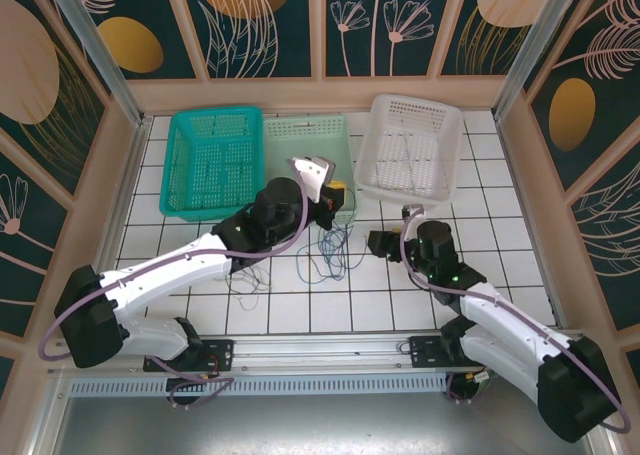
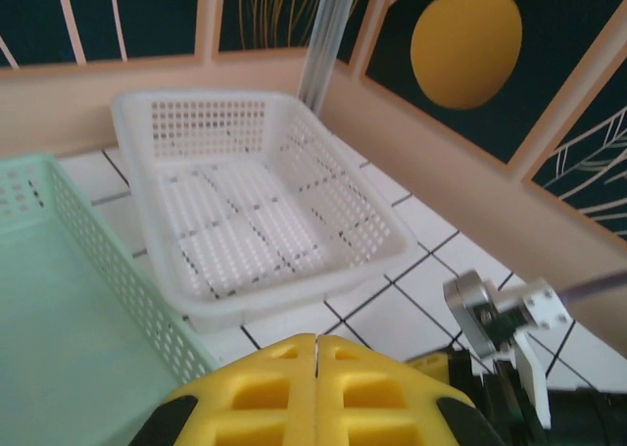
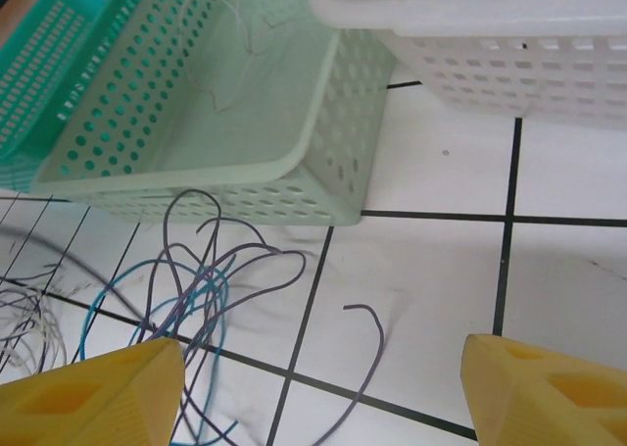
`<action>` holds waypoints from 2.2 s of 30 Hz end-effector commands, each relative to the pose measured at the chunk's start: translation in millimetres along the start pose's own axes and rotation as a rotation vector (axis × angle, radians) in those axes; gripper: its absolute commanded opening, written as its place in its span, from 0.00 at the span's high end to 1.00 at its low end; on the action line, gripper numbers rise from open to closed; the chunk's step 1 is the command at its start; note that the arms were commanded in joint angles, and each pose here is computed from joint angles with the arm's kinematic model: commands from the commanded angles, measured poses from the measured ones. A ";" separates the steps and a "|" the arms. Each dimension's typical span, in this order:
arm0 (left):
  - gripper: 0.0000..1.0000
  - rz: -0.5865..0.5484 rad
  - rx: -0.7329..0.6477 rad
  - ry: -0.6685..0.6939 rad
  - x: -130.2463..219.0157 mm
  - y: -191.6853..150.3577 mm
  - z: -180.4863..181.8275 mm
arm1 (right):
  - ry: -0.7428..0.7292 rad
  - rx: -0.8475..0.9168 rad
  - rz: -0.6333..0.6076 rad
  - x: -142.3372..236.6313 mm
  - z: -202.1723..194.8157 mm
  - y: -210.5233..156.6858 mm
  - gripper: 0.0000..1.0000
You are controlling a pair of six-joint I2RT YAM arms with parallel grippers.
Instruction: Untangle the cables
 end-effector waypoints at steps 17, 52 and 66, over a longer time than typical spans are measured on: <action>1.00 -0.061 -0.009 -0.084 -2.2 29.1 -23.2 | 0.165 0.333 -0.199 -1.7 73.4 58.4 0.17; 0.22 -0.148 0.069 0.119 29.1 18.8 14.4 | 0.135 0.352 -0.186 -6.9 88.1 112.6 1.00; 0.14 0.035 -0.023 0.148 14.4 -34.8 32.8 | 0.191 0.301 -0.243 28.8 105.9 171.8 1.00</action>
Point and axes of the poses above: each hand's point on the last joint's axis, 136 mm out from that joint toward the fingers, its own x axis back along the fingers, its own z axis along the line the jaws close on, y = z × x, the point moved 6 cm from there along x, back along the fingers, and after that the axes turned 9 degrees about x, right-handed, at the moved point
